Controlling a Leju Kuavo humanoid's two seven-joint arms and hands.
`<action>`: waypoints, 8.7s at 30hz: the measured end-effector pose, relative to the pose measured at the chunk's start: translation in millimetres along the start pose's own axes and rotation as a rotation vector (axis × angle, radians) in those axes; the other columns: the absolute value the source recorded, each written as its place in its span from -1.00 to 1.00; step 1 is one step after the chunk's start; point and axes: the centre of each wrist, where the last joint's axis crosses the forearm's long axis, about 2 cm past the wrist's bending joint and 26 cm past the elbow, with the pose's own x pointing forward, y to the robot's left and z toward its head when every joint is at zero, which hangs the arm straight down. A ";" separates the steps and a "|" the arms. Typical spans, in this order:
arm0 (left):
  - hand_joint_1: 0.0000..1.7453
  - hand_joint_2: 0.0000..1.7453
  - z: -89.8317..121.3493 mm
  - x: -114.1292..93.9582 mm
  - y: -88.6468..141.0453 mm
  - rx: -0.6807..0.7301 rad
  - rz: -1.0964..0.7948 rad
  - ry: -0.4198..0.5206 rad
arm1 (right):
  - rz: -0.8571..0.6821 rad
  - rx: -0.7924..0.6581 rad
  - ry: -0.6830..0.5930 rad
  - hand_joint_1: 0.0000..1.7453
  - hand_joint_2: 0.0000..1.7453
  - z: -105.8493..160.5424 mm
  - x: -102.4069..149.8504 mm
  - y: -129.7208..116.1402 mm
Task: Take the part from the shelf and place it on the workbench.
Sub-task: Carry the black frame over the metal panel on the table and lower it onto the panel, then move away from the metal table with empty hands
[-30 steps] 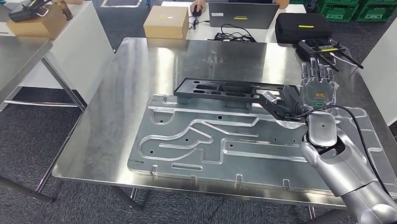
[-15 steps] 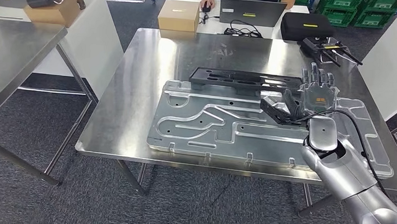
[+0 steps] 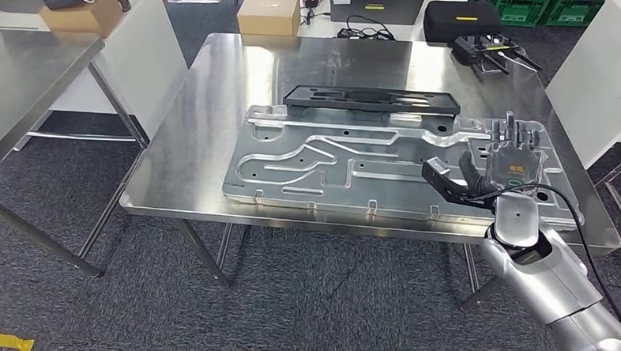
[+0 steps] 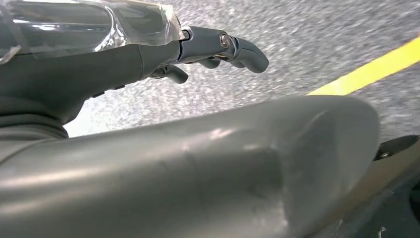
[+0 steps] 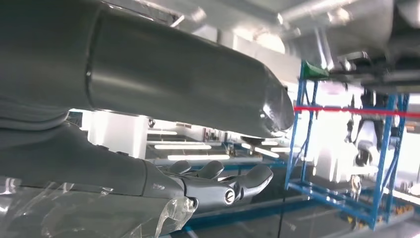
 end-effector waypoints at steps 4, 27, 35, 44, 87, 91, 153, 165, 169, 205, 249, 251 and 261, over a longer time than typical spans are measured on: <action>-1.00 -1.00 -0.3 1.0 1.1 0.003 0.001 -0.001 | -0.051 0.000 0.054 -1.00 -1.00 10.4 -13.0 12.1; -1.00 -1.00 4.8 -23.1 -11.2 0.030 0.092 0.053 | -1.323 0.735 1.087 -1.00 -1.00 370.3 10.6 298.5; -1.00 -1.00 3.5 -17.6 -7.6 0.062 0.139 0.073 | -1.173 1.256 1.427 -1.00 -1.00 461.9 85.2 301.2; -1.00 -1.00 4.1 -19.3 -9.0 0.061 0.136 0.075 | -1.108 1.342 1.511 -1.00 1.00 494.9 107.4 295.4; -1.00 -1.00 4.4 -20.3 -9.8 0.059 0.089 0.056 | -1.112 1.251 1.502 -1.00 1.00 505.7 124.5 290.1; -1.00 -1.00 4.7 -21.9 -10.4 0.059 0.087 0.059 | -1.110 1.254 1.505 -1.00 1.00 507.1 124.6 289.7; -1.00 -1.00 1.8 -29.0 3.1 0.113 0.116 0.055 | -1.152 1.331 1.541 -1.00 1.00 504.7 142.0 286.2; -1.00 1.00 0.5 -30.0 8.2 0.113 0.129 0.092 | -1.148 1.343 1.554 -1.00 1.00 506.8 143.4 285.3; -1.00 1.00 1.0 -32.5 7.2 0.112 0.128 0.093 | -1.151 1.338 1.553 -1.00 1.00 506.5 143.4 285.4; -1.00 1.00 0.3 -31.4 9.6 0.116 0.130 0.096 | -1.151 1.335 1.561 -1.00 1.00 507.2 142.5 285.5; -1.00 1.00 -1.3 -36.7 17.9 0.118 0.122 0.101 | -1.165 1.338 1.581 -1.00 1.00 506.1 145.9 284.8; -1.00 1.00 -1.5 -35.6 18.4 0.119 0.122 0.099 | -1.168 1.338 1.583 -1.00 1.00 505.7 146.6 284.7; -1.00 -1.00 -1.5 -35.7 18.2 0.115 0.122 0.096 | -1.163 1.338 1.593 -1.00 1.00 507.4 146.9 284.2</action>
